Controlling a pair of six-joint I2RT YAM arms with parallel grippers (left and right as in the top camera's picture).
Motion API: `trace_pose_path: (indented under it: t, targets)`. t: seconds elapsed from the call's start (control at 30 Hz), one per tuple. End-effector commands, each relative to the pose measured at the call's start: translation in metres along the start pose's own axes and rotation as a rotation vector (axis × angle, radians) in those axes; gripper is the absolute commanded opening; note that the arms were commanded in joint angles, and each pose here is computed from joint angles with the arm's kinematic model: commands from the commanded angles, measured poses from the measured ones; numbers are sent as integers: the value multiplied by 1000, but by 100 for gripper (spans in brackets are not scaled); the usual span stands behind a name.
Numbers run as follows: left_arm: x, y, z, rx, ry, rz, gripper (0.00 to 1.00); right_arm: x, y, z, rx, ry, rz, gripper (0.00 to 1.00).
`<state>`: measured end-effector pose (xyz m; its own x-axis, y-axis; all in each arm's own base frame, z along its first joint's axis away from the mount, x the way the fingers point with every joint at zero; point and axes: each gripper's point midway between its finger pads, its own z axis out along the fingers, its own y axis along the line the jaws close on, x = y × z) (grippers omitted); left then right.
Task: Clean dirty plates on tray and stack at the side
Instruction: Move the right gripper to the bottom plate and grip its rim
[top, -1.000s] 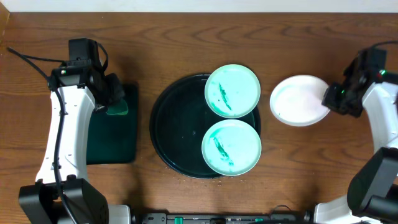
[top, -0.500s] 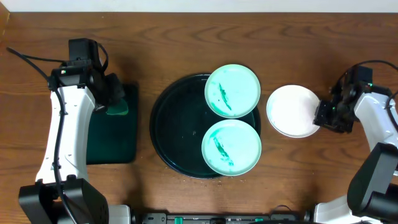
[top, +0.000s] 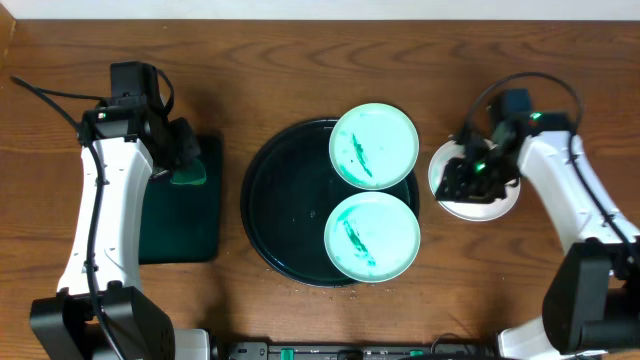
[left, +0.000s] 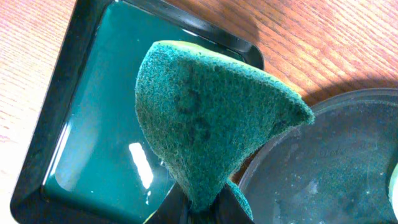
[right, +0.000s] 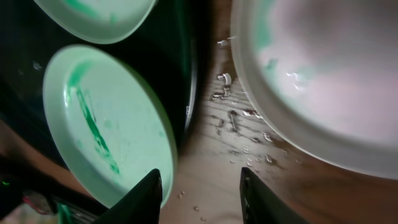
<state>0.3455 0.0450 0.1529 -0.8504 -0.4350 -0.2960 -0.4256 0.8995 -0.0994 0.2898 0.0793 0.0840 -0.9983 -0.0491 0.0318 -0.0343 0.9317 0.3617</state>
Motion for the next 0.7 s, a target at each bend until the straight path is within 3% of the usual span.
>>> trace_pose_path:
  t: [0.0, 0.27, 0.47, 0.53, 0.67]
  targets:
    - [3, 0, 4, -5, 14, 15, 7, 18, 17, 28, 6, 56, -99, 40]
    - [4, 0, 4, -5, 15, 15, 7, 22, 35, 70, 32, 19, -168, 37]
    - [4, 1, 4, -6, 18, 15, 7, 26, 36, 78, 130, 19, -174, 19]
    - [5, 1, 4, -7, 21, 15, 8, 28, 40, 80, 130, 23, -185, 4]
    - [6, 1, 4, -9, 26, 15, 7, 28, 58, 80, 117, 15, -205, 1]
